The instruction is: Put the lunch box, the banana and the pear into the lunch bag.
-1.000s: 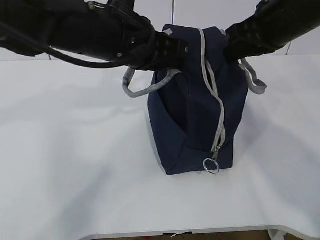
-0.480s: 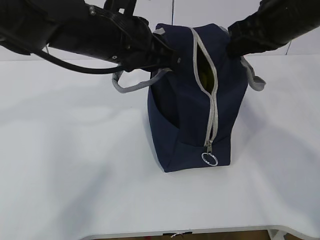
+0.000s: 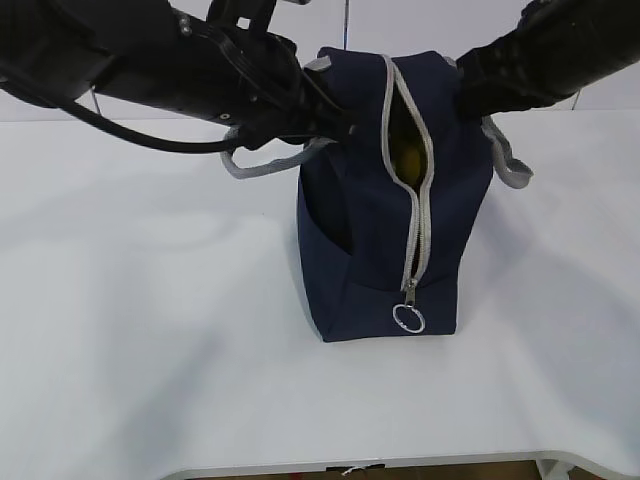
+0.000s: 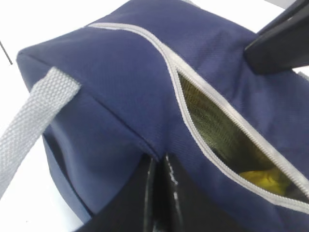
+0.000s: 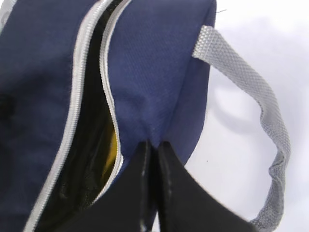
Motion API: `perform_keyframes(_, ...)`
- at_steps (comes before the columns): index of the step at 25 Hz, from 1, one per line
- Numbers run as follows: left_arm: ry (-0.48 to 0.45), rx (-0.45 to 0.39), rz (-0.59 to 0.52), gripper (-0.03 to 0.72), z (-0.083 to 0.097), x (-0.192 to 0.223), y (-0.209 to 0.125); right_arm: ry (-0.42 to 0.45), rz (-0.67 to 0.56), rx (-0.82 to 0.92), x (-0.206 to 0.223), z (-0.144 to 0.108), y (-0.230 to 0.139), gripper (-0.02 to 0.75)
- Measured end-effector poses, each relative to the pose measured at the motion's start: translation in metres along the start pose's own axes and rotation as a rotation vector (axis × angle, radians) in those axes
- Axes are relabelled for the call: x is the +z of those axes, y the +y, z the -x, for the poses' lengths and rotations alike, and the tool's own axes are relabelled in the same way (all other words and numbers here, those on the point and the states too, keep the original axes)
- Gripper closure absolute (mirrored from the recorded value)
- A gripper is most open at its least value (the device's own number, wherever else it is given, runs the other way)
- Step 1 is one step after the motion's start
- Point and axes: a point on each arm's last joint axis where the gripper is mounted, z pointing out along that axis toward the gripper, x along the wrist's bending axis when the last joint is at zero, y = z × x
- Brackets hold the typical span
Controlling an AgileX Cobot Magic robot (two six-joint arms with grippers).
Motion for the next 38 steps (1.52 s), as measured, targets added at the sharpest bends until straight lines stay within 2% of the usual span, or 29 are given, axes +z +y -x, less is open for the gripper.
perform_keyframes(2,0.0,0.0,0.0,0.703,0.0,0.0,0.0,0.016,0.014,-0.015,-0.002,-0.002,0.001,0.682)
perform_keyframes(7,0.0,0.0,0.0,0.703,0.0,0.0,0.0,0.029,0.063,-0.015,-0.008,-0.005,0.006,0.48)
perform_keyframes(10,0.0,0.0,0.0,0.703,0.0,0.0,0.0,0.032,0.07,-0.017,-0.011,-0.006,0.007,0.414)
perform_keyframes(14,0.0,0.001,0.0,0.703,0.0,0.0,0.0,0.044,0.091,-0.056,-0.032,-0.014,0.009,0.397)
perform_keyframes(20,0.0,0.001,0.0,0.703,0.0,0.0,0.0,0.108,0.075,-0.19,-0.083,-0.035,0.003,0.392)
perform_keyframes(23,0.0,0.001,0.0,0.703,0.0,0.0,0.0,0.105,0.107,-0.211,-0.104,-0.043,-0.003,0.392)
perform_keyframes(30,-0.003,0.001,-0.004,0.703,0.0,0.0,0.0,0.098,0.138,-0.216,-0.135,-0.056,-0.042,0.391)
perform_keyframes(38,-0.006,0.001,-0.008,0.703,0.001,0.0,-0.001,0.126,0.114,-0.173,-0.138,-0.065,-0.088,0.391)
